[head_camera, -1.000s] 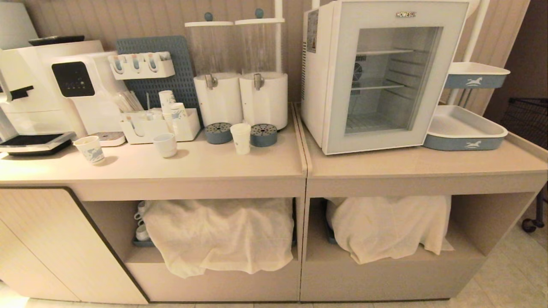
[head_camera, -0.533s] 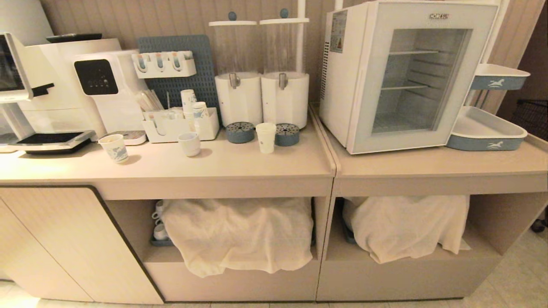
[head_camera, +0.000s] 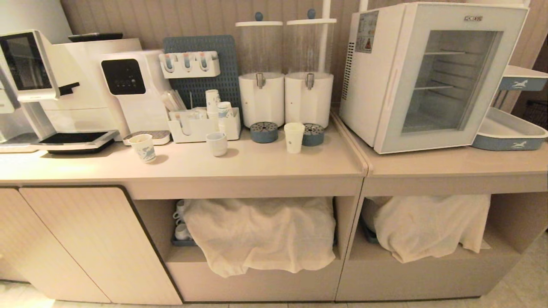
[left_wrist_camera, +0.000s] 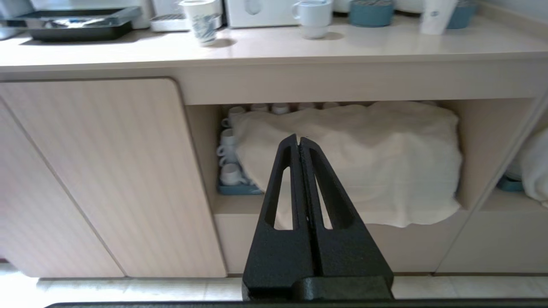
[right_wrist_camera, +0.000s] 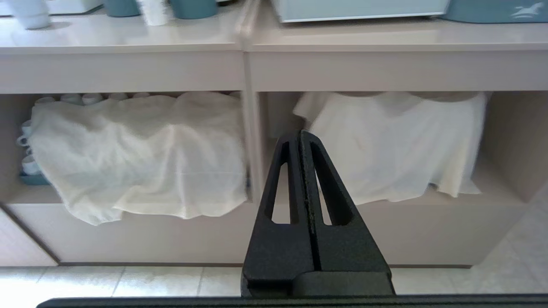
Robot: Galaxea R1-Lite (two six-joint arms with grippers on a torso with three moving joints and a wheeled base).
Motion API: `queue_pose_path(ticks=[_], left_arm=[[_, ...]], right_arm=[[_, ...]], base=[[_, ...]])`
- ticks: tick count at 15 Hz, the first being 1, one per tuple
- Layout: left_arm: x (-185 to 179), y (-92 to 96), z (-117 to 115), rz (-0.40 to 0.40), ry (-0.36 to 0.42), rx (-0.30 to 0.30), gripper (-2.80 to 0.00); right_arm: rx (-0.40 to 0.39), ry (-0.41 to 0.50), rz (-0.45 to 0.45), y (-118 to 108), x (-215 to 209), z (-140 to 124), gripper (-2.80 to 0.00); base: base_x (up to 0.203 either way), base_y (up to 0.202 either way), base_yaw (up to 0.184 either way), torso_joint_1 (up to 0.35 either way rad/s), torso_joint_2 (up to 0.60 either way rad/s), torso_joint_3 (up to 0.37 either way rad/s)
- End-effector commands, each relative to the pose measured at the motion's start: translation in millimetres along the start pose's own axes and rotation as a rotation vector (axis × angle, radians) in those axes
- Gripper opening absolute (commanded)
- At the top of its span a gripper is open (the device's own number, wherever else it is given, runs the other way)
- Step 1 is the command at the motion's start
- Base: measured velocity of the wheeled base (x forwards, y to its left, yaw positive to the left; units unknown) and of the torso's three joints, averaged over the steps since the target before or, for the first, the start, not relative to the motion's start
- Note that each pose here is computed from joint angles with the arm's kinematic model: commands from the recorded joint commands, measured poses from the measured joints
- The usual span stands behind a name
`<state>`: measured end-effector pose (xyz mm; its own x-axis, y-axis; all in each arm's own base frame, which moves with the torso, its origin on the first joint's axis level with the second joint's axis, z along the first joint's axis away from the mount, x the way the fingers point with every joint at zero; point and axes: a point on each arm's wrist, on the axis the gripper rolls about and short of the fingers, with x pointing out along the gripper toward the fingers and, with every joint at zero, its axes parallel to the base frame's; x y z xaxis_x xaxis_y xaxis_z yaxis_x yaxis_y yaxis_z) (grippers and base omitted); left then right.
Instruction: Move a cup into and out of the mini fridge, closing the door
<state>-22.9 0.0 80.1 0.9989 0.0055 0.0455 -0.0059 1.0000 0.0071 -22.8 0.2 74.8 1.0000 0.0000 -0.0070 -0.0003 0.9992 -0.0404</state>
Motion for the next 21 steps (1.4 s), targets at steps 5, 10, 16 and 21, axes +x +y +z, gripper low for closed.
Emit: queue_pose_path(ticks=[5, 10, 16, 21], left_arm=[[1.3, 0.0, -5.6, 0.0, 0.019, 0.001, -2.8], [1.3, 0.0, -5.6, 0.0, 0.019, 0.001, -2.8], [1.3, 0.0, -5.7, 0.001, 0.021, -0.015, -2.8], [1.3, 0.0, -5.7, 0.001, 0.021, -0.019, -2.8]], right_arm=[[-0.001, 0.0, 0.0, 0.0, 0.0, -0.4, -2.8], [0.001, -0.001, 0.0, 0.0, 0.0, -0.4, -2.8], [0.001, -0.001, 0.0, 0.0, 0.0, -0.4, -2.8], [-0.003, -0.001, -0.002, 0.0, 0.0, -0.4, -2.8]], base=[[0.0, 0.194, 0.001, 0.004, 0.0, -0.001], [0.0, 0.193, -0.002, 0.003, 0.0, 0.004], [0.0, 0.071, 0.001, 0.001, 0.0, 0.001], [0.0, 0.0, 0.0, 0.0, 0.0, 0.0]])
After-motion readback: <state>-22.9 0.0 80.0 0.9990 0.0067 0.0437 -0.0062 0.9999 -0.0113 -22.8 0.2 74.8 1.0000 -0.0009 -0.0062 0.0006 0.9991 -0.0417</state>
